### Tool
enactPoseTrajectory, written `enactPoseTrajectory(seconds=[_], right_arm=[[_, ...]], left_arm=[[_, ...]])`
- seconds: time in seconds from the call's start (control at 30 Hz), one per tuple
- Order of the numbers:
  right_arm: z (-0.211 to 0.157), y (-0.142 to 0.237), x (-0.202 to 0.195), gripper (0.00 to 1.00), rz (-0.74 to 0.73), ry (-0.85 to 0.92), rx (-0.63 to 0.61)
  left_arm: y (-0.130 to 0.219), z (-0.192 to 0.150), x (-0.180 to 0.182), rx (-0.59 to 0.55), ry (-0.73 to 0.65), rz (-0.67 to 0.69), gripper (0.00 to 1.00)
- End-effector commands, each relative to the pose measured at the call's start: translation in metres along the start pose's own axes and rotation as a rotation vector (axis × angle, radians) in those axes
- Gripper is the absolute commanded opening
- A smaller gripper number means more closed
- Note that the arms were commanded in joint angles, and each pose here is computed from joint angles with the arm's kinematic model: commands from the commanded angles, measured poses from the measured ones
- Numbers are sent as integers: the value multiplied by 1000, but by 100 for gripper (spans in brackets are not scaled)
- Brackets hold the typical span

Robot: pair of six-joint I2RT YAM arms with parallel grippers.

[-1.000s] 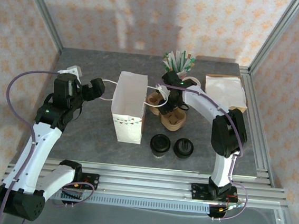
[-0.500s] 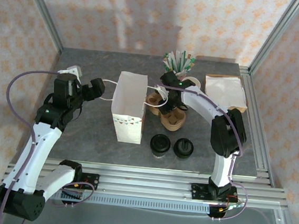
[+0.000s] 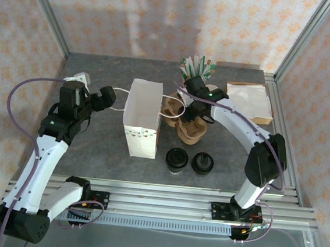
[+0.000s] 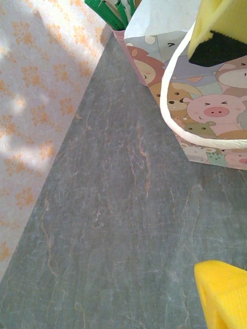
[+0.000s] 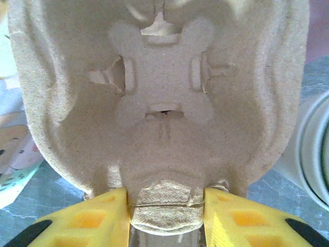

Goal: Pack the takeout coffee

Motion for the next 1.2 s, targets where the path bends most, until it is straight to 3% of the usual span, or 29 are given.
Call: enactPoseTrajectory(seconds=[0.0, 0.47, 0.6, 0.77, 0.93, 1.17], right_arm=[[-9, 16, -2, 39, -42, -79, 4], [-44, 48, -18, 39, -160, -414, 147], [-57, 64, -24, 39, -218, -459, 171], [-71, 85, -34, 39, -275, -503, 167], [-61, 95, -27, 39, -191, -535, 61], [-51, 68, -20, 39, -86, -556, 43]], left_arm=[[9, 6, -5, -24, -26, -7, 98], [13, 7, -6, -35, -24, -22, 98], [15, 7, -9, -29, -27, -48, 95], [15, 2, -20, 4, -37, -115, 83], [15, -1, -20, 27, -21, -119, 79], [17, -9, -13, 41, -31, -103, 79]])
Point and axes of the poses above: each hand's point on the last joint's axis, 136 mm out from that joint toward the fingers, its own y axis back along the fingers, its own x axis along the line the jaws close on, z = x × y, the point moved 6 cm from there along y, back along the fingers, and after that the axes turned 12 degrees about y, right-handed, at the moved point
